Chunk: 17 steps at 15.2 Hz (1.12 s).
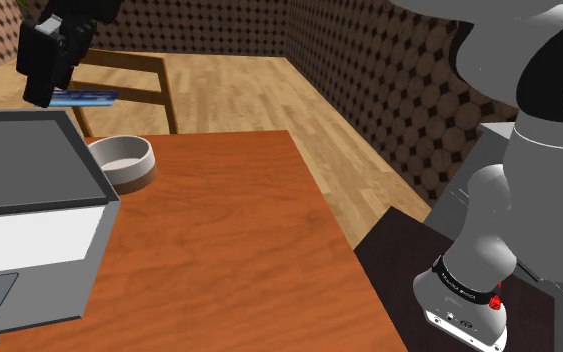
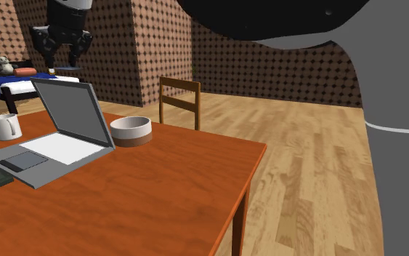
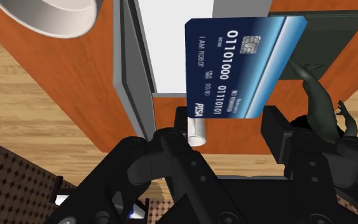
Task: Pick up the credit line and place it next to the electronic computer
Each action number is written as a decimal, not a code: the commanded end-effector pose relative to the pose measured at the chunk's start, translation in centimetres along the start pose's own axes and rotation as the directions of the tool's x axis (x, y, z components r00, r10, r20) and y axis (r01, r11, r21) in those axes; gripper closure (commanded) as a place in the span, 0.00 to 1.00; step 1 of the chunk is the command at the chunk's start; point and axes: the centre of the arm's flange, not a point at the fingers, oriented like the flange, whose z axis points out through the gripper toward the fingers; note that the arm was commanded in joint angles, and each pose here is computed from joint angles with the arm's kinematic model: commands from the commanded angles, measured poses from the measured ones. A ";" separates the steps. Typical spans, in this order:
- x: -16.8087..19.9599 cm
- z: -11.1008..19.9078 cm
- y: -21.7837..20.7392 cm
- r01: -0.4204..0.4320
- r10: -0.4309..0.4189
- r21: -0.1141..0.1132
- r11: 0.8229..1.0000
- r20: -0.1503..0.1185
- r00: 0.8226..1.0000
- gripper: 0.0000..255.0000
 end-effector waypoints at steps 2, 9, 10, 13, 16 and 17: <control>-0.6 1.2 0.1 0.000 0.000 0.000 1.000 -0.001 1.000 1.00; -2.7 4.3 0.1 0.000 0.000 0.000 1.000 -0.001 1.000 1.00; -3.0 4.8 0.1 0.000 0.000 0.000 1.000 -0.001 1.000 1.00; -3.8 6.1 0.1 0.000 0.000 0.000 1.000 -0.001 1.000 1.00; -4.7 7.4 0.1 0.000 0.000 0.000 1.000 -0.001 1.000 1.00; -5.0 7.8 0.0 0.000 0.000 0.000 1.000 -0.001 1.000 1.00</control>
